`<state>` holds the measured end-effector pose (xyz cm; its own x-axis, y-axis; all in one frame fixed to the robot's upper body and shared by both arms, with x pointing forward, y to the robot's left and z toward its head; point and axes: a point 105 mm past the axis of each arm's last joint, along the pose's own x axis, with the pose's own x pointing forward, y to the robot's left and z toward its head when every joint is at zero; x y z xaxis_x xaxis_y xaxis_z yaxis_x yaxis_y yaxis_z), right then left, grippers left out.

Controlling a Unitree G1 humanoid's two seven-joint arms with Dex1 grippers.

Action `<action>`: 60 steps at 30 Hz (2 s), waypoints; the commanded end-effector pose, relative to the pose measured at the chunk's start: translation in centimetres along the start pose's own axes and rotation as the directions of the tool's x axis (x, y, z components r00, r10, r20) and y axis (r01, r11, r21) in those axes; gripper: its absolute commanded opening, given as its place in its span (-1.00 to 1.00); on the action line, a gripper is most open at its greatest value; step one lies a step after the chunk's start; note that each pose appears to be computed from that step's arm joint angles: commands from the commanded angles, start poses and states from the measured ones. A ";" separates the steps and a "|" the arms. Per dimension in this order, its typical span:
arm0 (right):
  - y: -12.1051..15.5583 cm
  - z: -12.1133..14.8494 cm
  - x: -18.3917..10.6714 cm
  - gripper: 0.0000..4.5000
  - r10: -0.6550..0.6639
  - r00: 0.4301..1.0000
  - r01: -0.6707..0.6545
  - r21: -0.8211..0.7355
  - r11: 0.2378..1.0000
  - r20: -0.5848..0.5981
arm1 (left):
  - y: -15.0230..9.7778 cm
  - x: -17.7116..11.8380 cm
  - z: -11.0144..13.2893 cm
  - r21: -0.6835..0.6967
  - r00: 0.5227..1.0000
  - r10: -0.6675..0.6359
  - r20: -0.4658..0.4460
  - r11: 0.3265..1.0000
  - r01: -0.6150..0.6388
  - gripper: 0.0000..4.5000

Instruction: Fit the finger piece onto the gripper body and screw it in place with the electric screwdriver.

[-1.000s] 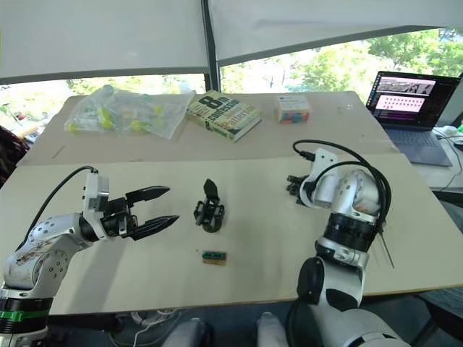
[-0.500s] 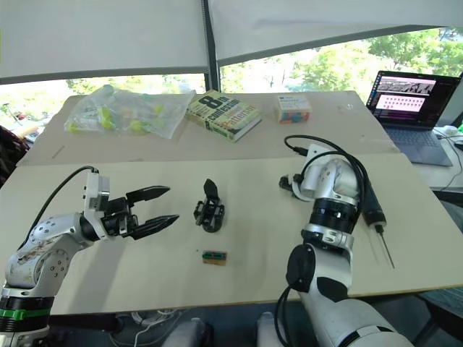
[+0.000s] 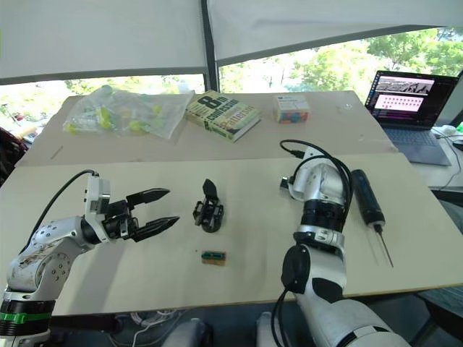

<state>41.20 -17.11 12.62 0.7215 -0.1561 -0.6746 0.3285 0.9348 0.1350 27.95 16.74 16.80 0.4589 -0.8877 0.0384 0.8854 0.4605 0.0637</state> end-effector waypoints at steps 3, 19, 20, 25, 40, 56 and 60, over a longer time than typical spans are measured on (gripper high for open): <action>0.8 0.1 -0.4 0.01 0.030 0.999 -0.030 0.006 1.000 0.018 | -0.2 -0.2 1.1 0.057 1.000 0.007 0.018 0.998 -0.008 1.00; 2.3 5.8 -7.3 -0.51 0.450 0.792 -0.300 -0.379 0.876 0.413 | 1.2 0.3 4.4 0.002 0.983 0.075 0.168 0.997 -0.076 1.00; 2.9 6.2 -8.9 -0.51 0.520 0.723 -0.283 -0.491 0.824 0.455 | 1.6 0.4 5.2 -0.013 0.975 0.087 0.202 0.996 -0.087 1.00; 4.4 6.4 -13.0 -0.51 0.696 0.480 -0.057 -0.773 0.632 0.534 | 2.7 1.5 7.8 -0.098 0.950 0.109 0.293 0.992 -0.083 1.00; 9.6 0.4 -18.2 -0.51 0.941 0.070 0.134 -0.938 0.321 0.332 | 3.5 9.2 11.3 -0.419 0.855 0.156 0.494 0.905 0.077 1.00; 9.9 0.5 -17.4 -0.51 0.923 0.111 0.134 -0.926 0.354 0.369 | 2.3 10.4 11.3 -0.412 0.847 0.113 0.519 0.902 0.132 -0.41; 9.8 0.3 -17.3 -0.51 0.931 0.126 0.092 -0.938 0.334 0.344 | 2.2 10.3 11.6 -0.405 0.830 0.116 0.546 0.904 0.140 -0.97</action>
<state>32.72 -5.03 24.63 0.6197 0.7406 0.2597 -0.4085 0.5869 -0.6990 34.47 8.33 27.42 0.4726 -0.7028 0.5316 0.8728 0.2902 -0.3924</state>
